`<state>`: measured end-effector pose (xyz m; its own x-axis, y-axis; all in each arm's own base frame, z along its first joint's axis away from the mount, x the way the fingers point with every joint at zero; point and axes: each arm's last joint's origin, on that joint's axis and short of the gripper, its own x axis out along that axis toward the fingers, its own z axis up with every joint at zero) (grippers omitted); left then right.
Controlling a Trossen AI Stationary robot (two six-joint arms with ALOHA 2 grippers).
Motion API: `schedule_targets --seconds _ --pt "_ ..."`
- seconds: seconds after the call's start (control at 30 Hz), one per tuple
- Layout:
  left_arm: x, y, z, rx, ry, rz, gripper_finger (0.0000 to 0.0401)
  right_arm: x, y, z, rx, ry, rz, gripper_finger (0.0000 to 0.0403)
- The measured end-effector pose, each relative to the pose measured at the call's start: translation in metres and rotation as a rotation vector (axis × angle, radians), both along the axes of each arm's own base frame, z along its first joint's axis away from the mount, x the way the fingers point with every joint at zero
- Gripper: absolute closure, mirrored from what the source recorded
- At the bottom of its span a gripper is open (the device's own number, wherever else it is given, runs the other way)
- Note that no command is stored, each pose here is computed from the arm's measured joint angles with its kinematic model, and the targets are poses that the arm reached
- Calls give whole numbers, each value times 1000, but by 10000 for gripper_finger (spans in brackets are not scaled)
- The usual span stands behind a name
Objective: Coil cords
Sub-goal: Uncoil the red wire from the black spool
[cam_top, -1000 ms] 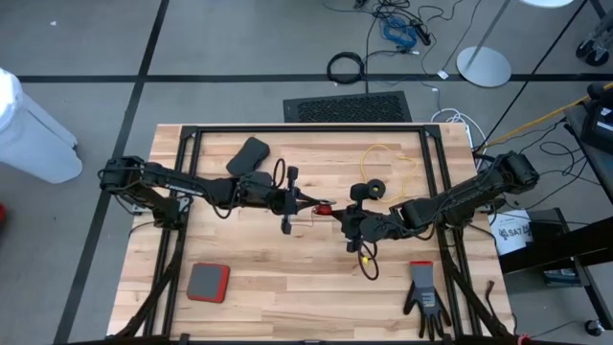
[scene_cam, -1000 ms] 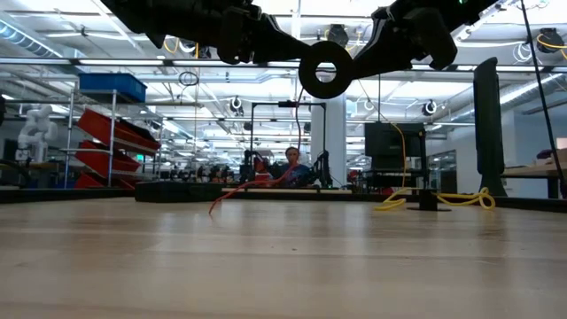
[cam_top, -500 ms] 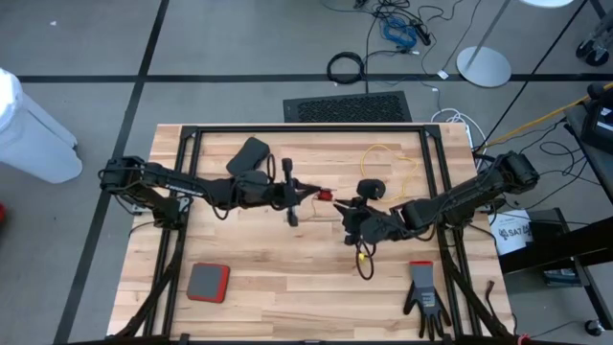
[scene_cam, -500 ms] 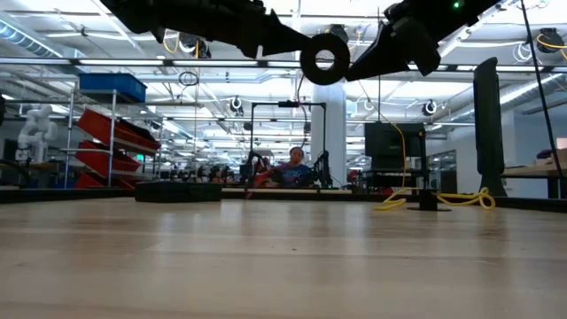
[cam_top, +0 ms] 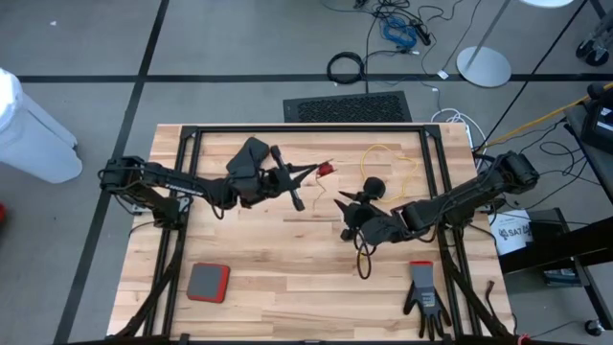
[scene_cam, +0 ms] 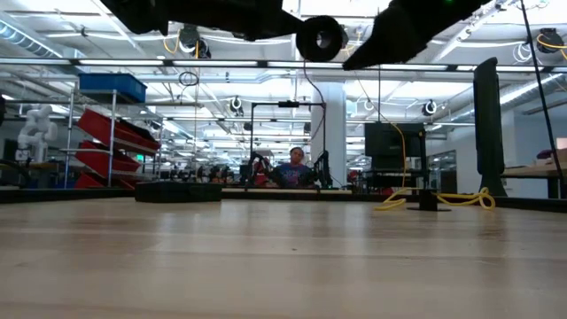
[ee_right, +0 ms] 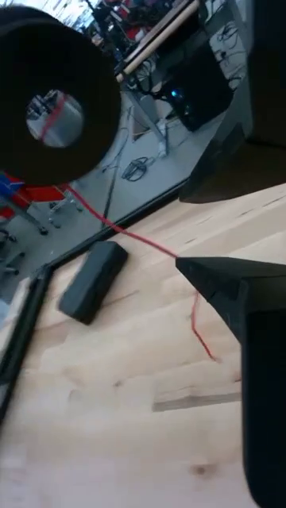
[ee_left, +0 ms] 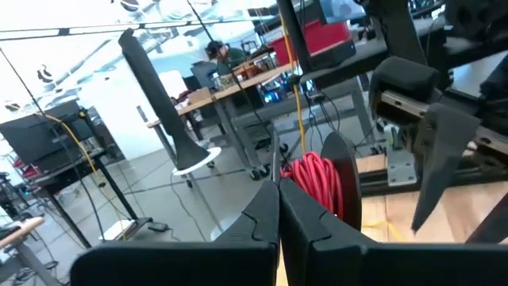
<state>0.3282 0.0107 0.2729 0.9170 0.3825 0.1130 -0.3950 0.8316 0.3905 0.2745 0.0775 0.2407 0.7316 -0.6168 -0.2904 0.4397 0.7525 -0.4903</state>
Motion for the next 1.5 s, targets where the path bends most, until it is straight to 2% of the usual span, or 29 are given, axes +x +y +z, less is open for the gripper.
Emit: schedule_targets --seconds 0.17,0.33,0.5,0.8,1.0,1.13,1.5 --pt "0 -1 1 -24 -18 -14 401 4 -1 0 1 -94 95 300" --pt "0 -5 1 -24 -21 -29 401 4 -13 -7 22 -157 78 300" --pt "0 -5 1 -23 -21 -37 401 8 -21 -7 104 -206 144 300" --pt "0 -6 2 -23 -39 -43 401 13 -29 -9 139 -247 106 300" --pt "0 -7 6 -24 -75 -47 401 26 -27 -25 100 -251 99 302" --pt "0 -7 5 -24 -62 -47 401 29 -27 -27 61 -263 67 315" --pt "0 -7 4 -24 -58 -47 401 30 -28 -26 58 -265 67 371"
